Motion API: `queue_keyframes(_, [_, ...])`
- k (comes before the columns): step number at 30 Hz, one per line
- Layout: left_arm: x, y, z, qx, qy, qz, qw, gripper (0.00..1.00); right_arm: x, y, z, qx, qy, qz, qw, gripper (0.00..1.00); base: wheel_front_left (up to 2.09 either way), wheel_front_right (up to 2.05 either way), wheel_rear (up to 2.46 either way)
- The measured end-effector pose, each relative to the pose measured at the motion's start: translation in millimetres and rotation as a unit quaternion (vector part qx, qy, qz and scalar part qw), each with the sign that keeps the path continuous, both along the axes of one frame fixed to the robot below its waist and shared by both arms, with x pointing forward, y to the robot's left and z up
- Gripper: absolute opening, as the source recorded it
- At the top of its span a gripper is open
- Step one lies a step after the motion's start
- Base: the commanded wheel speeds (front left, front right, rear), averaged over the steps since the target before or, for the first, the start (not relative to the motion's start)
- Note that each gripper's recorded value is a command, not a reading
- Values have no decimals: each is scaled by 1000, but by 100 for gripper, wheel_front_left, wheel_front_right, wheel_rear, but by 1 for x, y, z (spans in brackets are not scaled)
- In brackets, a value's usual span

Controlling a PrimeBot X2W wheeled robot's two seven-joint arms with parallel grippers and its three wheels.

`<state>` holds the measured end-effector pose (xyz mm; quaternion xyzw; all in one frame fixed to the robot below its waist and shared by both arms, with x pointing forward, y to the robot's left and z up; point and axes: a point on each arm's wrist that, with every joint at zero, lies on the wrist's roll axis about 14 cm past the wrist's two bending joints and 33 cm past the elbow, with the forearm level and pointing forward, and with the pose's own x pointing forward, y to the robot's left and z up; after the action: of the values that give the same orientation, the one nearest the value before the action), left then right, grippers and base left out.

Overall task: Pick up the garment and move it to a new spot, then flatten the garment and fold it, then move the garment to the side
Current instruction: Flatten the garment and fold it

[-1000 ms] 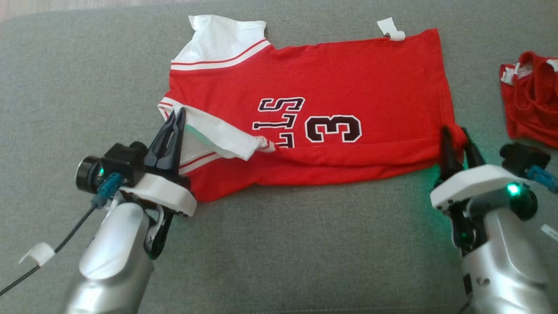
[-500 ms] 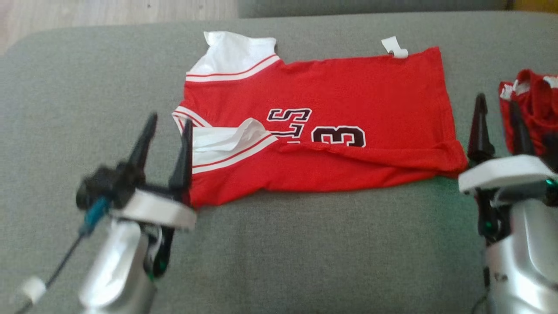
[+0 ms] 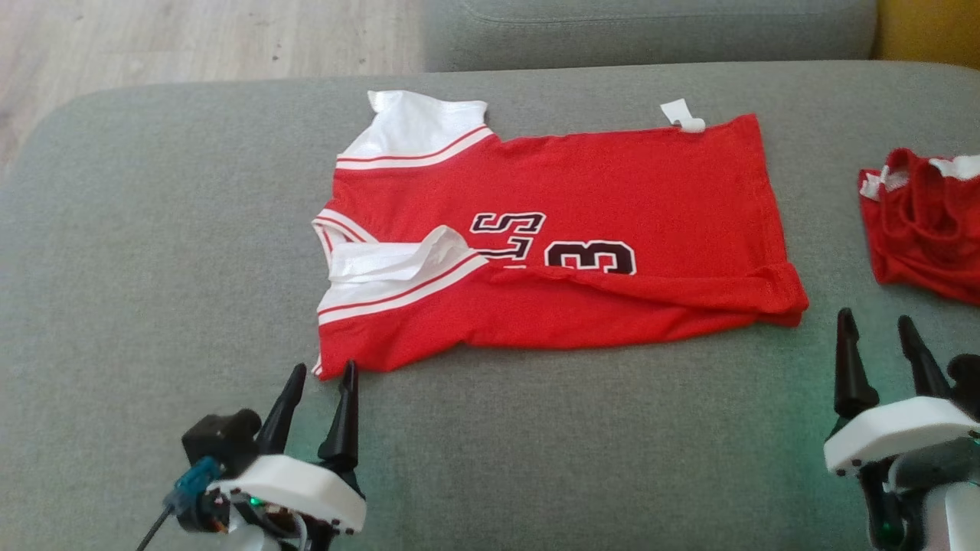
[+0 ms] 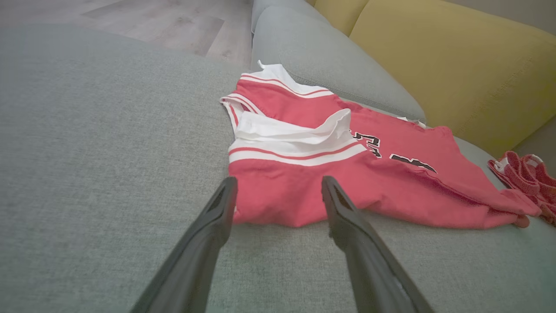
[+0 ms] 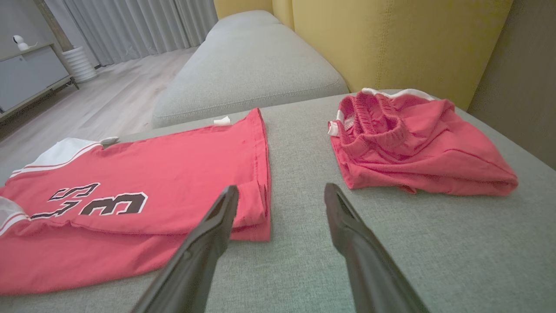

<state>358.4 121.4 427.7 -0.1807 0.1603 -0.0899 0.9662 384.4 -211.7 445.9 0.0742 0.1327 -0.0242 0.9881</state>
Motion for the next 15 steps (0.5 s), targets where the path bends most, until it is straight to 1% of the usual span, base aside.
queue_keyframes(4, [1, -5, -9, -1, 17, -6, 1000, 100, -4, 1, -4, -2, 10, 3, 1000, 100, 0, 0, 0])
queue_keyframes(7, [6, -5, -13, 3, 21, -5, 1000, 100, -5, 7, -15, -12, 34, 16, 999, 100, 0, 0, 0])
queue_keyframes(8, [9, -6, -11, 4, 16, -6, 1000, 100, -6, 10, -21, -15, 43, 21, 999, 95, 0, 0, 0])
queue_keyframes(9, [12, -6, -9, 5, 10, -6, 1000, 100, -6, 12, -26, -17, 52, 25, 998, 75, 0, 0, 0])
queue_keyframes(10, [15, -6, -5, 7, 1, -6, 1000, 100, -7, 15, -32, -18, 61, 30, 998, 47, 0, 0, 0])
queue_keyframes(11, [18, -5, -1, 8, -7, -4, 1000, 100, -7, 19, -38, -20, 70, 36, 997, 39, 0, 0, 0])
queue_keyframes(12, [20, -4, 3, 9, -15, 1, 1000, 100, -6, 21, -42, -23, 77, 41, 996, 24, 0, 0, 0])
queue_keyframes(13, [21, -2, 7, 7, -22, 5, 1000, 100, -3, 23, -45, -25, 82, 44, 995, 0, 0, 0, 0])
queue_keyframes(15, [22, 2, 14, 6, -33, 16, 999, 100, 5, 27, -49, -25, 88, 50, 995, 0, 0, 0, 0])
